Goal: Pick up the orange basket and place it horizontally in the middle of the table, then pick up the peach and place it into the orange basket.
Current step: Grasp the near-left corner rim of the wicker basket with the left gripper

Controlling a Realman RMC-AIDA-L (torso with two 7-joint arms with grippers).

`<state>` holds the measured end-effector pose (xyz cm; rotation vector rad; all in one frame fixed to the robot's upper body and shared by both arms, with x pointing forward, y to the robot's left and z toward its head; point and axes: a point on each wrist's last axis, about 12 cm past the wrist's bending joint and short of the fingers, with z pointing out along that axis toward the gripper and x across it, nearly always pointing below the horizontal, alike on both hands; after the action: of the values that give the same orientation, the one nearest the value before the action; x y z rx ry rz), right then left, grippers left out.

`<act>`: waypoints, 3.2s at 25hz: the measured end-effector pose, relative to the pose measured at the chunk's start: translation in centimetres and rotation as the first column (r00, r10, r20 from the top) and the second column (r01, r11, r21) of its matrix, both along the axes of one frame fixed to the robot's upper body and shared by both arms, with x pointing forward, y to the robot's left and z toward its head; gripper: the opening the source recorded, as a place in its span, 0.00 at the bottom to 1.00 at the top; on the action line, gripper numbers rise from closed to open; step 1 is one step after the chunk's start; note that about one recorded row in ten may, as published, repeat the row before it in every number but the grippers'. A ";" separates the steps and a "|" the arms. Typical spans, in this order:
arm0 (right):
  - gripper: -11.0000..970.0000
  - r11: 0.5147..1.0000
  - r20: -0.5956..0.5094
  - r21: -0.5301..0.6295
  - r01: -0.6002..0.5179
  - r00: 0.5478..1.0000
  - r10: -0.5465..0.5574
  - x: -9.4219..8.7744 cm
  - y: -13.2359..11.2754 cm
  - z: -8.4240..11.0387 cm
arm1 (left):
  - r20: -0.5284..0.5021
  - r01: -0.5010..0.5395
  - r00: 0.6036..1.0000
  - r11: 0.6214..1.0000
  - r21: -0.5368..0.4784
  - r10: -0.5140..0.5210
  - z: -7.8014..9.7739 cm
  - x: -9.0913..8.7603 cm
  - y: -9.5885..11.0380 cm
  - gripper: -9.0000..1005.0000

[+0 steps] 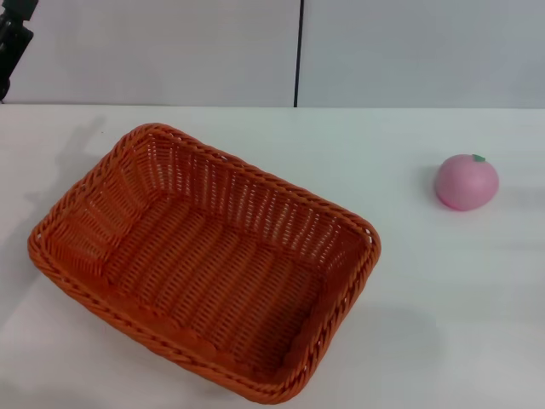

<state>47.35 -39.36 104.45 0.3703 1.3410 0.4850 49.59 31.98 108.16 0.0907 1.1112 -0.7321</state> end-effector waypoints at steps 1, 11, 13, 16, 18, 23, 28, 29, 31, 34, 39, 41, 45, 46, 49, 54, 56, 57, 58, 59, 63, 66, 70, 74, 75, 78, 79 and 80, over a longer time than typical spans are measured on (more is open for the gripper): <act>0.74 1.000 0.000 0.000 0.000 1.000 0.000 0.0 0.0 0.0 | 0.000 -0.003 1.000 1.000 -0.001 0.003 0.0 0.0 0.1 0.81; 0.74 1.000 -0.013 -0.001 -0.026 1.000 0.026 0.3 0.4 -0.1 | -0.010 -0.017 1.000 1.000 0.000 0.017 -0.1 -0.1 0.3 0.81; 0.74 0.999 -0.015 0.003 -0.043 0.999 0.043 0.5 0.5 0.0 | -0.012 -0.016 1.000 1.000 0.002 0.017 -0.2 0.0 0.3 0.81; 0.74 0.998 -0.021 -0.003 -0.069 0.997 0.069 0.7 0.6 0.1 | -0.011 -0.002 1.000 1.000 0.013 0.002 -0.1 0.1 0.1 0.81; 0.74 0.996 -0.023 -0.002 -0.090 0.996 0.090 0.8 0.7 0.2 | -0.012 0.006 1.000 1.000 0.019 -0.005 0.0 0.1 0.2 0.81; 0.74 0.990 -0.031 -0.011 -0.140 0.990 0.139 1.1 1.0 0.4 | -0.027 0.030 0.999 0.999 0.032 -0.029 0.3 0.3 0.8 0.81; 0.74 0.989 -0.034 -0.010 -0.150 0.988 0.149 1.1 1.1 0.4 | -0.076 0.111 0.991 0.992 0.060 -0.106 1.3 1.1 1.5 0.81; 0.74 0.989 -0.035 -0.011 -0.149 0.988 0.149 1.1 1.0 0.4 | -0.108 0.157 0.983 0.984 0.080 -0.148 1.8 1.6 1.7 0.81; 0.74 0.989 -0.038 -0.012 -0.147 0.989 0.146 1.1 0.9 0.4 | -0.178 0.244 0.959 0.961 0.127 -0.220 2.9 2.9 2.0 0.81; 0.74 0.990 -0.043 -0.012 -0.142 0.989 0.141 1.0 0.9 0.3 | -0.275 0.337 0.919 0.924 0.179 -0.282 4.3 4.5 2.3 0.81; 0.74 0.991 -0.045 -0.014 -0.136 0.990 0.135 1.0 0.6 0.3 | -0.446 0.454 0.842 0.844 0.285 -0.302 6.5 6.7 2.6 0.81; 0.74 0.991 -0.053 -0.016 -0.130 0.990 0.129 0.9 0.4 0.2 | -0.539 0.515 0.791 0.788 0.336 -0.287 7.7 7.8 2.5 0.81; 0.74 0.993 -0.058 -0.014 -0.120 0.991 0.119 0.9 0.3 0.2 | -0.705 0.632 0.679 0.651 0.421 -0.203 9.6 8.9 1.4 0.81; 0.74 0.993 -0.058 -0.014 -0.120 0.991 0.119 0.9 0.3 0.2 | -0.705 0.632 0.679 0.651 0.421 -0.203 9.6 8.9 1.4 0.81; 0.74 0.993 -0.055 -0.011 -0.119 0.992 0.118 1.0 0.2 0.3 | -0.768 0.662 0.631 0.592 0.460 -0.110 10.0 9.4 0.7 0.81; 0.74 0.993 -0.058 -0.005 -0.118 0.991 0.117 1.1 0.3 0.2 | -0.809 0.670 0.588 0.569 0.478 -0.013 10.0 10.0 0.2 0.81; 0.74 0.993 -0.065 -0.001 -0.114 0.991 0.114 1.1 0.4 0.0 | -0.817 0.669 0.577 0.572 0.475 0.004 9.9 10.1 0.2 0.81; 0.74 0.994 -0.072 0.002 -0.110 0.991 0.110 1.0 0.4 -0.1 | -0.832 0.671 0.555 0.577 0.467 0.028 9.6 10.2 0.1 0.81; 0.74 0.994 -0.072 0.002 -0.110 0.991 0.110 1.0 0.4 -0.1 | -0.835 0.672 0.548 0.576 0.465 0.035 9.6 10.3 0.0 0.81; 0.74 0.994 -0.075 0.004 -0.108 0.991 0.108 1.0 0.4 -0.2 | -0.839 0.673 0.543 0.575 0.464 0.041 9.5 10.3 -0.1 0.81; 0.74 0.995 -0.080 0.008 -0.103 0.991 0.104 0.8 0.4 -0.3 | -0.849 0.681 0.523 0.564 0.467 0.072 9.0 10.3 -0.3 0.81; 0.74 0.995 -0.085 0.010 -0.100 0.991 0.101 0.8 0.4 -0.4 | -0.854 0.686 0.514 0.558 0.467 0.084 8.8 10.3 -0.5 0.81; 0.74 0.995 -0.089 0.015 -0.099 0.991 0.100 0.7 0.6 -0.5 | -0.862 0.697 0.494 0.541 0.471 0.114 8.2 10.4 -1.3 0.81; 0.74 0.995 -0.090 0.017 -0.098 0.991 0.099 0.7 0.6 -0.6 | -0.861 0.695 0.488 0.532 0.483 0.144 7.9 10.6 -1.6 0.81; 0.74 0.995 -0.090 0.017 -0.096 0.991 0.098 0.6 0.6 -0.6 | -0.861 0.698 0.487 0.527 0.485 0.149 7.9 10.6 -1.8 0.81; 0.74 0.995 -0.091 0.017 -0.096 0.991 0.097 0.6 0.6 -0.6 | -0.868 0.708 0.471 0.519 0.478 0.158 7.8 10.9 -2.4 0.81; 0.74 0.995 -0.091 0.018 -0.096 0.991 0.097 0.6 0.6 -0.6 | -0.871 0.711 0.465 0.519 0.475 0.159 7.7 10.9 -2.5 0.81; 0.74 0.995 -0.091 0.019 -0.097 0.991 0.099 0.7 0.7 -0.6 | -0.874 0.713 0.459 0.520 0.470 0.160 7.7 11.0 -2.6 0.81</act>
<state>48.08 -38.67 103.84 0.3434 1.4499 0.5659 60.55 29.41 115.83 0.8751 2.4648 -0.5038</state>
